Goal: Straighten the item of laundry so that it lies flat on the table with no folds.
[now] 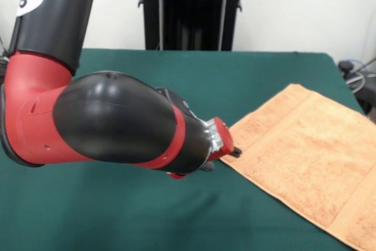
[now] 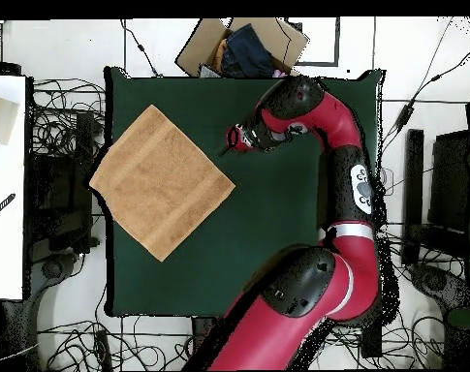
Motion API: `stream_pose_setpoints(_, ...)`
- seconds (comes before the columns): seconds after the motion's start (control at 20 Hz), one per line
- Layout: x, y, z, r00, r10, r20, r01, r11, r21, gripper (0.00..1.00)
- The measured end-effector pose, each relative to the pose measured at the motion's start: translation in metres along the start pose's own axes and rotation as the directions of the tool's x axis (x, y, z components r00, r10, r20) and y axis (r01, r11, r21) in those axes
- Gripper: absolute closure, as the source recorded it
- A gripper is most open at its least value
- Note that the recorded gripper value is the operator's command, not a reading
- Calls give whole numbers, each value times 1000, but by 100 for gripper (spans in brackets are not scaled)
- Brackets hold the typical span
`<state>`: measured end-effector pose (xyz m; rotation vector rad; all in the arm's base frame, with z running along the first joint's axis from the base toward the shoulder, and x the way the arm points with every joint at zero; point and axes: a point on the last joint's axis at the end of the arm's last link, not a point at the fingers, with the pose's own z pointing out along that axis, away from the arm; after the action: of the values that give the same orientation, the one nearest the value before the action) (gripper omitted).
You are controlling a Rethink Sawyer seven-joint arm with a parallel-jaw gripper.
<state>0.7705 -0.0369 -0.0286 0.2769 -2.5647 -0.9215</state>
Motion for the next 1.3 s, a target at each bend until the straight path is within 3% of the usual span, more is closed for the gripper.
stream_pose_setpoints(0.3,10,-17,-16,1000,1,19,-1,1000,-4,0)
stream_pose_setpoints(0.65,18,-17,-23,1000,-11,12,11,1000,-3,0)
stream_pose_setpoints(1.3,16,-13,6,999,-24,-28,24,1000,-16,0)
